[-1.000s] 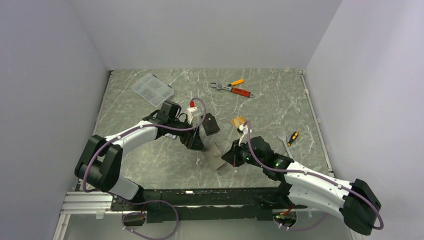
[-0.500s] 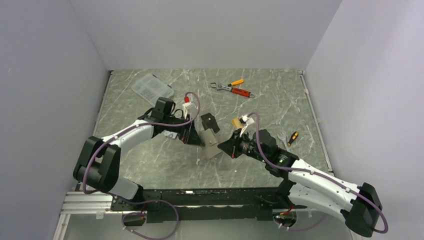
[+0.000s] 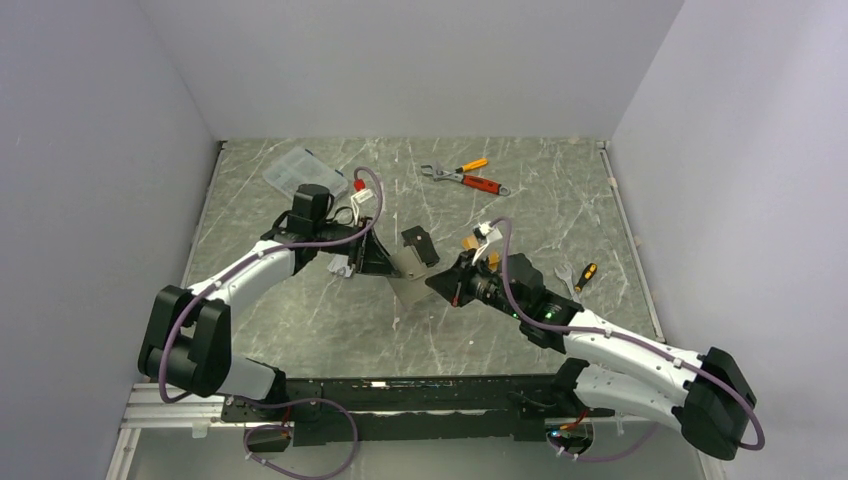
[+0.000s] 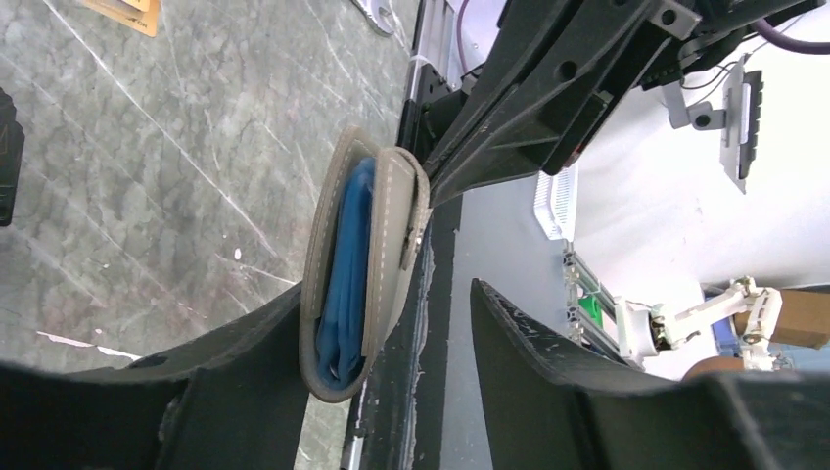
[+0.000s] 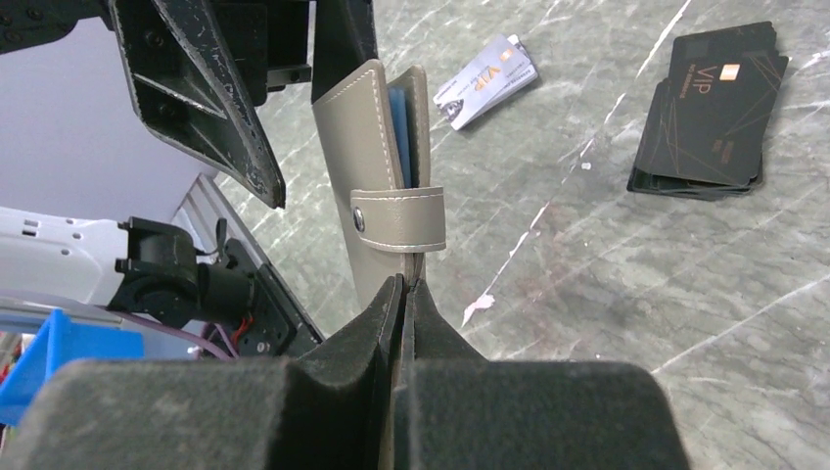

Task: Put the credit cards into the card holder
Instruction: Open the card holder.

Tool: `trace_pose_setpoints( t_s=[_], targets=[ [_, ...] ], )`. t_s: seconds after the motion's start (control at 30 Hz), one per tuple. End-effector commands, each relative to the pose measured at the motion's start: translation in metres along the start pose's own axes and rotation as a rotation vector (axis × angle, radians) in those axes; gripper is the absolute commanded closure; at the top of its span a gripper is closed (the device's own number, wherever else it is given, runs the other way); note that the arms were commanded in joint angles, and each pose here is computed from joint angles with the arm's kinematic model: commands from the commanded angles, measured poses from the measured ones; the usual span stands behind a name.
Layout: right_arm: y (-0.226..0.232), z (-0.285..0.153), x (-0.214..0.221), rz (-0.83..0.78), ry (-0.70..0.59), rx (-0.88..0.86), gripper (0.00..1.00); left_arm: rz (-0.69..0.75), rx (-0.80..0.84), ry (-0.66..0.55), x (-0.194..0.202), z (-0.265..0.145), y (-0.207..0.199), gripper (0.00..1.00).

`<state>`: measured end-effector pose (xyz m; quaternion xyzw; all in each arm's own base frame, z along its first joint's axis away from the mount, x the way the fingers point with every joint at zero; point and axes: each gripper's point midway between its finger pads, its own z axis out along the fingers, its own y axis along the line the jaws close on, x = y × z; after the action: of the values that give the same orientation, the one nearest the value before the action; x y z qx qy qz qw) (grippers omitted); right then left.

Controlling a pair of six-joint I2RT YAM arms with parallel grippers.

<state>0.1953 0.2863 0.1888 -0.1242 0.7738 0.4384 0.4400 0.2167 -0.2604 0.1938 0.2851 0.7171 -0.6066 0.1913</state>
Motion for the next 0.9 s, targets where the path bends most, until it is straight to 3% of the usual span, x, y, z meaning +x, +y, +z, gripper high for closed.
trace_pose_setpoints(
  t_s=[0.0, 0.13, 0.23, 0.3, 0.37, 0.47, 0.67, 0.73, 0.87],
  targets=[
    [0.020, 0.006, -0.037, 0.024, -0.129, -0.052, 1.00, 0.045, 0.078, -0.010, -0.008, -0.007, -0.026, 0.41],
    [0.022, 0.011, -0.031, 0.026, -0.102, -0.064, 1.00, 0.069, 0.073, -0.022, -0.011, -0.007, -0.025, 0.52],
    [0.017, 0.012, -0.028, 0.007, -0.072, -0.029, 1.00, 0.073, 0.034, -0.033, -0.016, -0.007, -0.021, 0.81],
    [0.009, 0.011, -0.030, -0.016, -0.059, 0.033, 0.89, 0.066, -0.017, -0.039, -0.020, -0.009, -0.016, 0.95],
    [-0.003, 0.007, -0.035, -0.042, -0.052, 0.117, 0.66, 0.066, -0.063, -0.044, -0.024, -0.011, -0.011, 0.99],
    [-0.014, -0.001, -0.042, -0.076, -0.041, 0.211, 0.47, 0.047, -0.122, -0.053, -0.029, -0.014, -0.005, 1.00],
    [-0.009, -0.001, -0.038, -0.140, -0.010, 0.309, 0.29, -0.020, -0.266, -0.078, -0.033, -0.021, 0.009, 1.00],
    [-0.002, 0.009, -0.031, -0.180, 0.006, 0.347, 0.18, -0.045, -0.312, -0.089, -0.034, -0.023, 0.013, 1.00],
    [0.012, 0.024, -0.030, -0.234, -0.005, 0.381, 0.16, -0.082, -0.308, -0.090, -0.030, -0.022, 0.015, 1.00]
  ],
)
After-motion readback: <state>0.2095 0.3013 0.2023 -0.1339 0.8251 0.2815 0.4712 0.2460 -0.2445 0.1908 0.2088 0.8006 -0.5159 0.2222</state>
